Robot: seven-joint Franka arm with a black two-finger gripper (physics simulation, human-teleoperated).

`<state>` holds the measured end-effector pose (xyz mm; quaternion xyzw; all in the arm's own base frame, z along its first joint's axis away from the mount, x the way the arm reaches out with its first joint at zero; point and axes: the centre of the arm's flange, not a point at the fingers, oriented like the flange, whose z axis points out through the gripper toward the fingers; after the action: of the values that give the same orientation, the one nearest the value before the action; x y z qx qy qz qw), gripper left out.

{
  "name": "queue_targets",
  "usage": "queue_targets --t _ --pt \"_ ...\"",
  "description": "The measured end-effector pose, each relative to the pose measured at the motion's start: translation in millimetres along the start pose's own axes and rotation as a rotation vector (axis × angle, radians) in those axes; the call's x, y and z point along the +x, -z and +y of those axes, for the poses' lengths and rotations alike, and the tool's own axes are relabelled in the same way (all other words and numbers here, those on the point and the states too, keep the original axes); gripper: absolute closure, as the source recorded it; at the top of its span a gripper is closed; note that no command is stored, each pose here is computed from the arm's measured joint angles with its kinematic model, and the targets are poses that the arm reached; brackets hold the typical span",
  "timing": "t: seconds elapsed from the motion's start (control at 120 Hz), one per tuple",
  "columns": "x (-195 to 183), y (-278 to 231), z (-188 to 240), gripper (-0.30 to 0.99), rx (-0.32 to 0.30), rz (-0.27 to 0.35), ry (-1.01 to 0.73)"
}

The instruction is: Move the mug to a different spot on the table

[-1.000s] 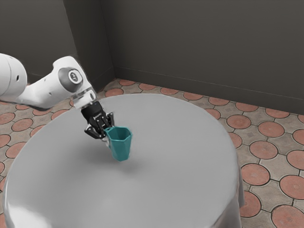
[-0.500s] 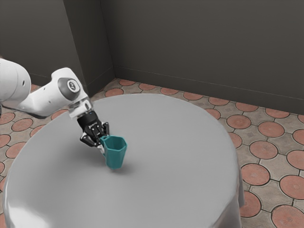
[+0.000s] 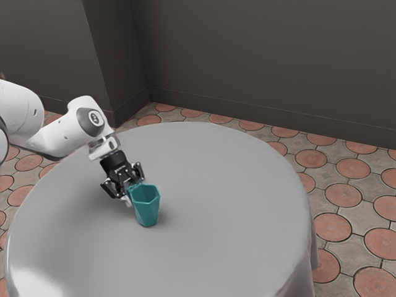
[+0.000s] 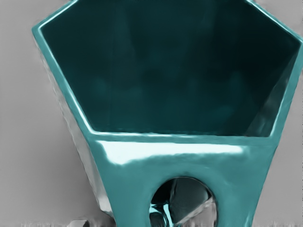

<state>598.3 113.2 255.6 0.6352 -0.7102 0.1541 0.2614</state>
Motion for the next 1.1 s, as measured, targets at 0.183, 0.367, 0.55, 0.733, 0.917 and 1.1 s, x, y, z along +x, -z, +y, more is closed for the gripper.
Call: queue_targets --t 0.183,0.367,0.55,0.733,0.917,1.1 --pt "-2.0 9.7 2.6 0.20 0.014 -0.005 -0.013" --pt "4.7 22.7 3.8 0.12 0.031 -0.017 -0.036" --pt "33.0 62.6 10.9 0.08 0.083 -0.049 -0.081" --pt "110.5 111.3 20.9 0.06 0.103 -0.164 -0.172" --pt "174.4 147.0 38.8 0.03 0.080 -0.348 -0.147" --pt "241.9 178.8 41.8 0.01 0.093 -0.509 -0.062"
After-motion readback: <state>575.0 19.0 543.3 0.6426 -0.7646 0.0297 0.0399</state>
